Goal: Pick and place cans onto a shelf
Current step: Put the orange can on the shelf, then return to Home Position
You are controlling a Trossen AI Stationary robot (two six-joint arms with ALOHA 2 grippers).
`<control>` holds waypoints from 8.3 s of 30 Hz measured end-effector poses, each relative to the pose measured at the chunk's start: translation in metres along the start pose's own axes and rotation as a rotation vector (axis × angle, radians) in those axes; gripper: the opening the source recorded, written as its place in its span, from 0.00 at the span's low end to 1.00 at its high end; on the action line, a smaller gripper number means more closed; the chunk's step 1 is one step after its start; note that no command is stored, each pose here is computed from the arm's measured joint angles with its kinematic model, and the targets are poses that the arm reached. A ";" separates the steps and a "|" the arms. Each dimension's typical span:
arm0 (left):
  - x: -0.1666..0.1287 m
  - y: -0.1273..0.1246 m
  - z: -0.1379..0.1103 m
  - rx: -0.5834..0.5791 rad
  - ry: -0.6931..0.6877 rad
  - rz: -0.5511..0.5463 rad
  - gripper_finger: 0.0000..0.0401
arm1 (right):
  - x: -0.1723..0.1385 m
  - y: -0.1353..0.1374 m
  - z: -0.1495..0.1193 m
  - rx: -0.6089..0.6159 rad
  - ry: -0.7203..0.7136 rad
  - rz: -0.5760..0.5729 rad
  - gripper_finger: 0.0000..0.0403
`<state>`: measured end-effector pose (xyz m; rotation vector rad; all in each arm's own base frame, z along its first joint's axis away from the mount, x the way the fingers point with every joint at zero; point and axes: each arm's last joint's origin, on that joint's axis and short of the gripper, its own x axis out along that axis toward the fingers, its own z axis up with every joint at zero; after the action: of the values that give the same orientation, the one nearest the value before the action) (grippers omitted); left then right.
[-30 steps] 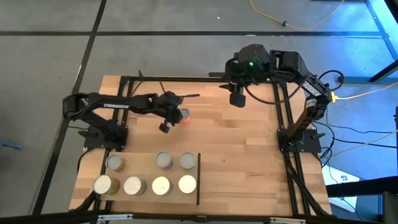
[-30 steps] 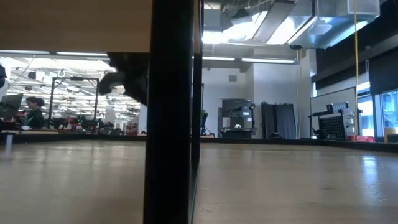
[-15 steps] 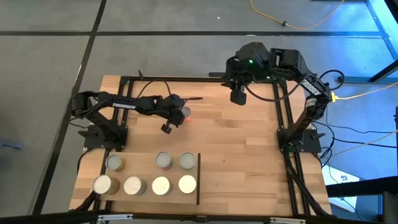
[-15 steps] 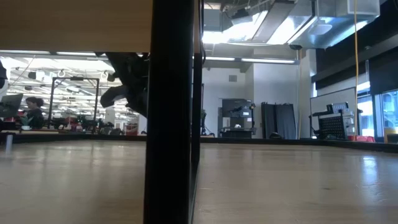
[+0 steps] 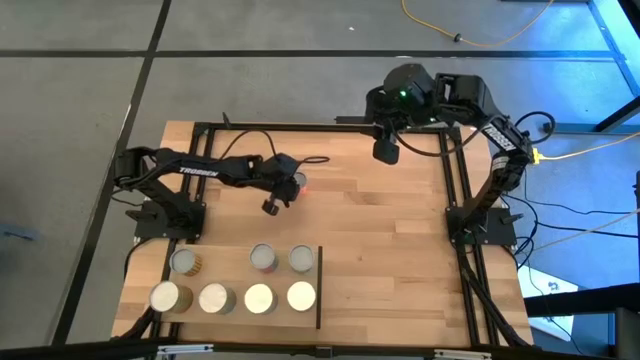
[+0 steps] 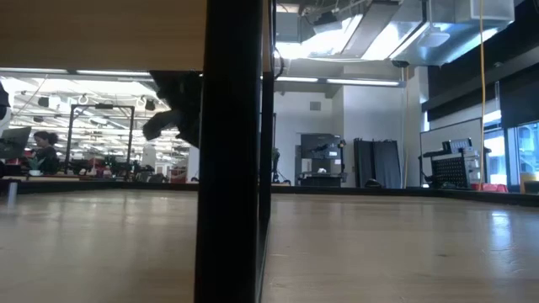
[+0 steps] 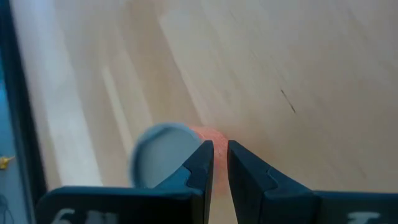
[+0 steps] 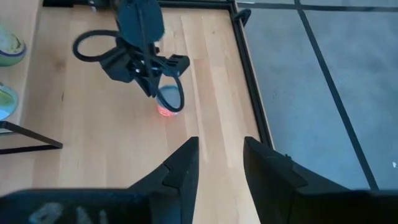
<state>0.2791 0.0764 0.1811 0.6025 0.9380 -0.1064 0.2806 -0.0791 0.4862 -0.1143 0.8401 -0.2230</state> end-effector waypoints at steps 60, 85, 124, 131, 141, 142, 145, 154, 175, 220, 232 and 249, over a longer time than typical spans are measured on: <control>0.015 0.009 -0.013 -0.105 0.071 -0.053 0.10 | 0.001 -0.008 -0.002 0.021 0.010 -0.018 0.31; -0.067 0.054 0.052 -0.243 0.203 -0.033 0.00 | 0.001 -0.008 -0.002 0.015 0.010 -0.017 0.31; -0.289 -0.094 0.083 -0.996 0.146 -0.144 0.00 | 0.000 -0.006 -0.008 0.012 0.065 0.007 0.31; -0.273 -0.142 0.097 -1.032 0.127 -0.154 0.00 | 0.000 -0.006 -0.008 0.012 0.065 0.007 0.31; -0.246 -0.186 0.114 -0.959 0.166 -0.117 0.00 | 0.000 -0.006 -0.008 0.010 0.065 0.007 0.31; -0.243 -0.188 0.116 -0.947 0.172 -0.109 0.00 | 0.000 -0.006 -0.008 0.010 0.065 0.007 0.31; -0.239 -0.193 0.118 -0.916 0.184 -0.096 0.00 | 0.000 -0.006 -0.008 0.009 0.065 0.007 0.31; -0.235 -0.193 0.121 -0.934 0.191 -0.102 0.05 | 0.000 -0.006 -0.008 0.009 0.065 0.007 0.31; -0.233 -0.190 0.124 -0.954 0.197 -0.145 0.09 | 0.000 -0.006 -0.008 0.011 0.066 0.008 0.31; -0.413 -0.006 -0.019 -0.725 -0.531 0.028 0.00 | -0.146 0.038 -0.065 -0.005 -0.225 0.093 0.00; -0.407 -0.007 -0.110 -0.673 -1.046 -0.256 0.00 | -0.188 0.036 -0.127 0.135 -0.404 0.164 0.00; -0.347 -0.051 -0.118 -0.484 -1.289 -0.388 0.00 | -0.130 0.060 -0.201 0.083 -0.621 0.464 0.00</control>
<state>-0.0315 0.0375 0.3781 -0.1644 -0.2083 -0.5254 0.0550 0.0077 0.4362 0.0901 0.2215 0.2111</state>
